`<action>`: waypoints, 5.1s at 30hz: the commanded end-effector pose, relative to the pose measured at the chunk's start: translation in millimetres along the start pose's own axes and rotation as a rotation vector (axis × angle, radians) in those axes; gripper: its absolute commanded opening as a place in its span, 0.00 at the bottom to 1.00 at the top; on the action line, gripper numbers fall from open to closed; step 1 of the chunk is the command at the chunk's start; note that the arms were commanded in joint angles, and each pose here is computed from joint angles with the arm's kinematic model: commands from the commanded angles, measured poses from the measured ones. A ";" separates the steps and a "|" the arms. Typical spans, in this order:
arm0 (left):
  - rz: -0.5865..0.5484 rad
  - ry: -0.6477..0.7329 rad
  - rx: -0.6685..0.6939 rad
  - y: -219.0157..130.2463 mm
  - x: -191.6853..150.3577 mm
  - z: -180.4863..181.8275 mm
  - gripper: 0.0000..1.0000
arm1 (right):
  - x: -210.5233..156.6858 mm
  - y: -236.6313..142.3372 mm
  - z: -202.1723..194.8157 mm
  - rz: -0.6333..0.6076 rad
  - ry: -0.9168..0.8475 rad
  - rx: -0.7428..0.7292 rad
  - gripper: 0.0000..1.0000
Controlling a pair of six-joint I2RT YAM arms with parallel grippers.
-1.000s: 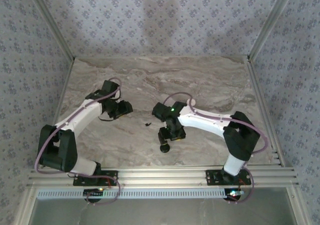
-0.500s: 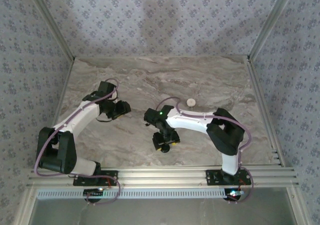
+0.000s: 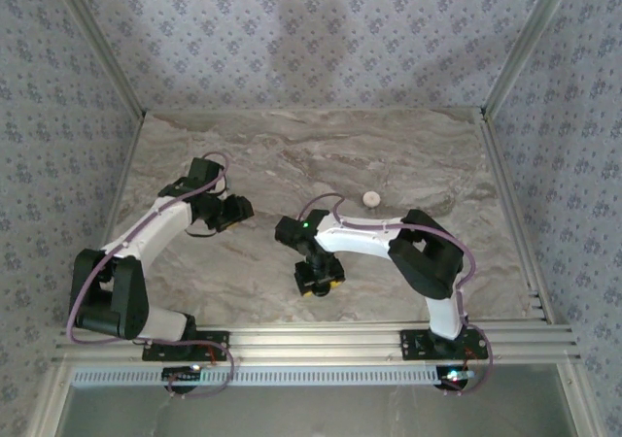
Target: Insert the wireless bluetooth earbuds into the charging case
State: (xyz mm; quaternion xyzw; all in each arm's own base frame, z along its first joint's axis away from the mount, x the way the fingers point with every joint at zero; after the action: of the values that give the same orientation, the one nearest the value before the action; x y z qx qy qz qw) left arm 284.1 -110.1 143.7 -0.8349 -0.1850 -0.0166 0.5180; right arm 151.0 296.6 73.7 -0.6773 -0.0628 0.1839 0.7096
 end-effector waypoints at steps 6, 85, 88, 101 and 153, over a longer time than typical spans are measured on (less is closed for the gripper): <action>-0.008 0.024 -0.025 -6.6 0.0 -2.1 0.49 | 2.9 11.3 -4.2 -0.019 0.010 -0.039 0.55; 0.353 0.544 -0.602 -62.9 -49.0 -159.1 0.34 | 42.4 -203.2 0.7 -1.286 -0.808 -0.089 0.43; 0.343 0.548 -0.603 -62.4 -47.5 -159.7 0.25 | 42.0 -204.5 1.3 -1.292 -0.809 -0.088 0.44; 0.217 0.610 -0.656 -56.0 -31.9 -165.3 0.15 | 29.7 -223.2 -21.3 -1.344 -0.637 0.033 0.74; -0.366 0.942 -1.175 -167.0 -55.2 -220.9 0.14 | -9.1 -311.1 -67.2 -1.269 -0.673 1.135 0.33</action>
State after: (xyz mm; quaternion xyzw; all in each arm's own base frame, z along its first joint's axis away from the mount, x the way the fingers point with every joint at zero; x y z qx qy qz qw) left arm 215.4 -254.7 355.0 -0.8528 -0.0185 -0.5216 0.0182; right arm 231.5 225.3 360.2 -0.0029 -0.5043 -0.0733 0.8604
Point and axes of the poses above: each hand's point on the last joint's axis, 136 mm out from that joint toward the fingers, its own y axis out along the fingers, its own z axis along the line the jaws close on, x = y × z, the point moved 5 cm from there along -y, back along the fingers, and after that the axes turned 1 degree about y, right-handed, at the moved point
